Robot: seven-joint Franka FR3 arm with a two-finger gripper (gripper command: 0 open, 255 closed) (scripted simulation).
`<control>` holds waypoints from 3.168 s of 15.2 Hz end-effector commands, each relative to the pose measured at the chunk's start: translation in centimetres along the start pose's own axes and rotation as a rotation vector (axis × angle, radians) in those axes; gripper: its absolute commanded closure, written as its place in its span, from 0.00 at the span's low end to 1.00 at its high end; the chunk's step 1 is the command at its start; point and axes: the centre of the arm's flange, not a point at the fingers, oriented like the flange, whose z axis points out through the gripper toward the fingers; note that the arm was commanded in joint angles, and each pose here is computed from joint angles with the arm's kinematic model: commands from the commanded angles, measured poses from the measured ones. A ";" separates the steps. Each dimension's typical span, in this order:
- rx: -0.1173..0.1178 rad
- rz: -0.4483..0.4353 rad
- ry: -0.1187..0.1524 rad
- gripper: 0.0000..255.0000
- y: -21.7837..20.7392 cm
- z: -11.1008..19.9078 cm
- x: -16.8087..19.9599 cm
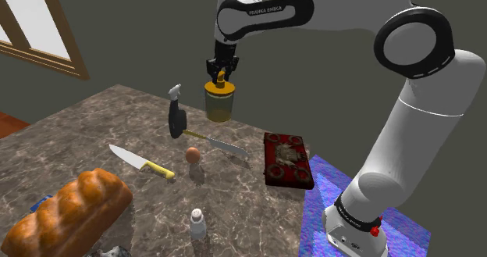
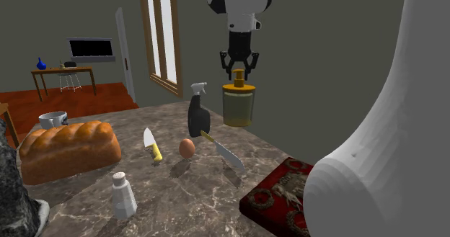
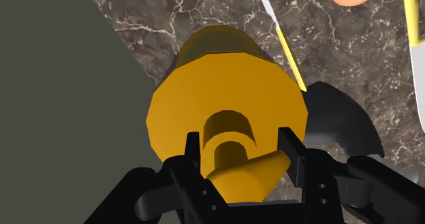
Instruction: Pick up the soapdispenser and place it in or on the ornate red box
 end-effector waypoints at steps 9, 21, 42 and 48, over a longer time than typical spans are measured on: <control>0.000 0.000 0.000 1.00 2.5 -4.7 -6.6; 0.000 0.000 0.000 1.00 7.4 -10.2 -20.6; 0.000 0.000 0.000 1.00 11.4 -8.8 -32.5; 0.000 0.000 0.000 1.00 11.5 -5.6 -32.9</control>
